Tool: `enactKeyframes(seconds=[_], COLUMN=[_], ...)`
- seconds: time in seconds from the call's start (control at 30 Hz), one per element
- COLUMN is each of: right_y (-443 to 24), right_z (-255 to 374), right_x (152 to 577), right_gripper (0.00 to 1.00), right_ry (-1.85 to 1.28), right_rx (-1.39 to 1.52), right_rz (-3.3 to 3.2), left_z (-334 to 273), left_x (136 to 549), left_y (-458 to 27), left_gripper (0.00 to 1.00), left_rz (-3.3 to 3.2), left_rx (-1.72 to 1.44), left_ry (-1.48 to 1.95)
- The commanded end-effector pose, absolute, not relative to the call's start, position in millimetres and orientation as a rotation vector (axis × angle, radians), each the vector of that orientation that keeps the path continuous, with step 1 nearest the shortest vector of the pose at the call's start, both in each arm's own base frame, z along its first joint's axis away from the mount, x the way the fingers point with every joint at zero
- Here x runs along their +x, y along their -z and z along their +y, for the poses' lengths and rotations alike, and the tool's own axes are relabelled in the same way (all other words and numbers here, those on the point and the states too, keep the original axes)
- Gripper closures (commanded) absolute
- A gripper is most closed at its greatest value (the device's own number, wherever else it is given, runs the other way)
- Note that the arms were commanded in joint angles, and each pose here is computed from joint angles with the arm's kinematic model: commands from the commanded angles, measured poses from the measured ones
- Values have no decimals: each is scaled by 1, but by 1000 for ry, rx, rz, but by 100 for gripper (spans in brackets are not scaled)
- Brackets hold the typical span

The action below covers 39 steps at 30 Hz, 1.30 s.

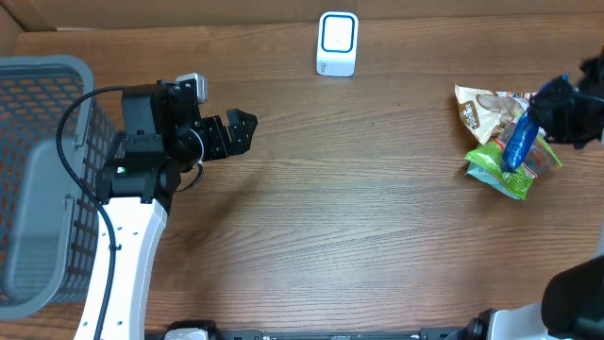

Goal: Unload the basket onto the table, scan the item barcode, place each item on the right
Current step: 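Carry the Oreo pack right and drop it on the other packs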

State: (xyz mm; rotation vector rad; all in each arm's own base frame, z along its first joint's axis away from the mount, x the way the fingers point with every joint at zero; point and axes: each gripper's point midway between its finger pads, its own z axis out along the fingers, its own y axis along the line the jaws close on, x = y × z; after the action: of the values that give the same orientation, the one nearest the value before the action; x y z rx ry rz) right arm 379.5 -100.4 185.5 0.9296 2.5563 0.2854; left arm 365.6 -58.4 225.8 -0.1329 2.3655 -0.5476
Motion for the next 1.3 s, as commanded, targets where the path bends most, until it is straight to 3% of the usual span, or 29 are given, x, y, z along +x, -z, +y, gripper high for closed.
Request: enactKeyframes(seconds=[0.0,0.13,0.23,0.63,0.93,1.13,1.27], right_y=[-165,-149,-159,-294,-365,-393,-393], right_z=[-95,-100,-99,-65,6,34,45], right_x=[378,377,379,369,305,258,234], right_gripper=[83,35,24,19,19,5,4], right_ry=[-378,-375,-395,-473,-495,-495,-518], right_rx=[948,965,952,639,259,145,112], right_rz=[2550,2540,2527,2381,2290,2217,2231], left_z=[-59,-59,-59,-59,-59,-59,-59], left_x=[368,368,368,368,368,368,368], left_y=[-229,-229,-229,-229,-229,-229,-229], left_gripper=[0,0,0,0,0,0,0], left_rz=[2356,2356,2356,2356,2356,2356,2356], left_rx=[-107,-107,-107,-107,-107,-107,-106], left_ry=[535,535,535,535,535,535,535])
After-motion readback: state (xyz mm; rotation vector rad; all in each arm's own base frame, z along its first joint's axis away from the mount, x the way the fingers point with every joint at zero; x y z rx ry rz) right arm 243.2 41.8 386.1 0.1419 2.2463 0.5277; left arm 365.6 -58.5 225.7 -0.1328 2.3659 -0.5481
